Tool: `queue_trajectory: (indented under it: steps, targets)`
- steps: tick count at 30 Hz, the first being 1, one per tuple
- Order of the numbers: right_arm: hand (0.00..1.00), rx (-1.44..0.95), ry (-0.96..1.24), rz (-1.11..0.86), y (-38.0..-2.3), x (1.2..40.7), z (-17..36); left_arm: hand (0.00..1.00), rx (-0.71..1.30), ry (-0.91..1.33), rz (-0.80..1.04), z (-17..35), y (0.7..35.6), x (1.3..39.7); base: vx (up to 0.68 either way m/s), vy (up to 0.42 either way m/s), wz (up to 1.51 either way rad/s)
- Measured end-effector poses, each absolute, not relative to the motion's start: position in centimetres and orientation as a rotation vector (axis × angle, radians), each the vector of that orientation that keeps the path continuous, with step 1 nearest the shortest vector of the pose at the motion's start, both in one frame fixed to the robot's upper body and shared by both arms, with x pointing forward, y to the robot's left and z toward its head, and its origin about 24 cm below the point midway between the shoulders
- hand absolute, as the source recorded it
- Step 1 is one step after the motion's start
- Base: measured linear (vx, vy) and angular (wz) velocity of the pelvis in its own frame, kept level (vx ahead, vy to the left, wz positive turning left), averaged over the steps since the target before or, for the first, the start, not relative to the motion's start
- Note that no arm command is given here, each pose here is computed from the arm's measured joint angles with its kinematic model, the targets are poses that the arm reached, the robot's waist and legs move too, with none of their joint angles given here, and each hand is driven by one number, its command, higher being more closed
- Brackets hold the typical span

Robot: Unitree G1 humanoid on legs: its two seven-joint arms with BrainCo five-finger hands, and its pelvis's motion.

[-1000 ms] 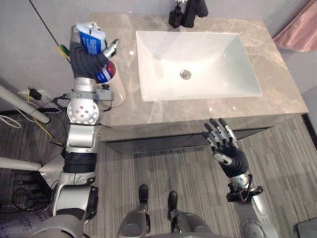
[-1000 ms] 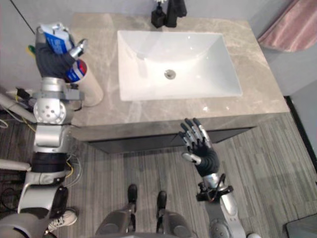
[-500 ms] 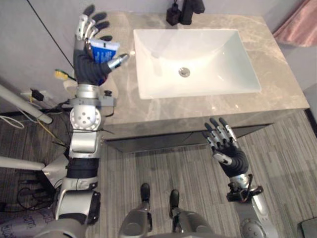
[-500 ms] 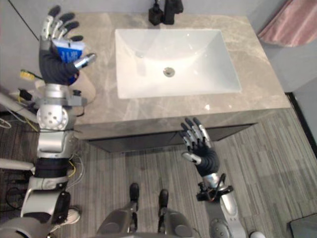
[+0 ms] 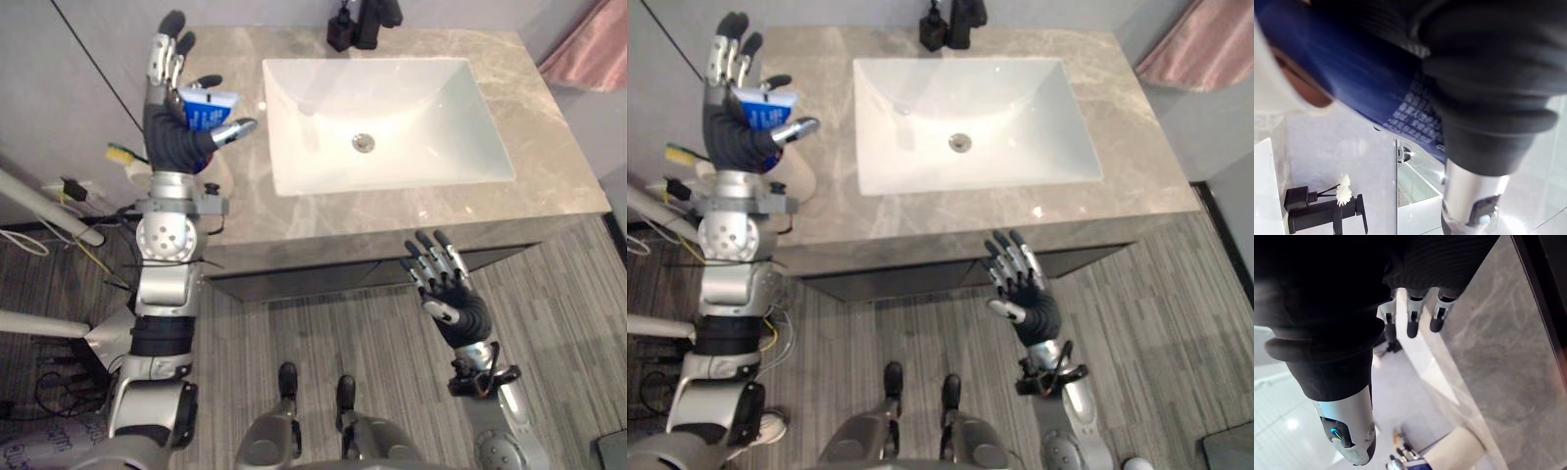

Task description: Organize washtable

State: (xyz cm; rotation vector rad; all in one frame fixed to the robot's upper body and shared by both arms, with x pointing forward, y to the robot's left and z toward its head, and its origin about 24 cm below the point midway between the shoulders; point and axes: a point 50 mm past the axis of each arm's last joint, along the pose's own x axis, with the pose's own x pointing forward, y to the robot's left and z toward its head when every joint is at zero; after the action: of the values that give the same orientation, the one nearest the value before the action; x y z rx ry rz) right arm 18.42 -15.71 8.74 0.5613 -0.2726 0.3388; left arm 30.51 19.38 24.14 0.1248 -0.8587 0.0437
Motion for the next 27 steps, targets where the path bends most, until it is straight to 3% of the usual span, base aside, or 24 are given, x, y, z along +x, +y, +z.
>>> queue_trajectory:
  steps: [15, 27]
  targets:
    - [0.0, 0.575, -0.276, 0.353, -15.7, 18.4, 8.8, 0.0, 0.154, -0.823, 0.125, 24.3, 21.6, 31.0, 0.0, 0.0, 0.0]
    - [0.0, 0.566, -0.28, 0.381, -15.4, 18.6, 9.0, 0.0, 0.161, -0.852, 0.078, 26.6, 20.3, 32.4, 0.0, 0.005, -0.06]
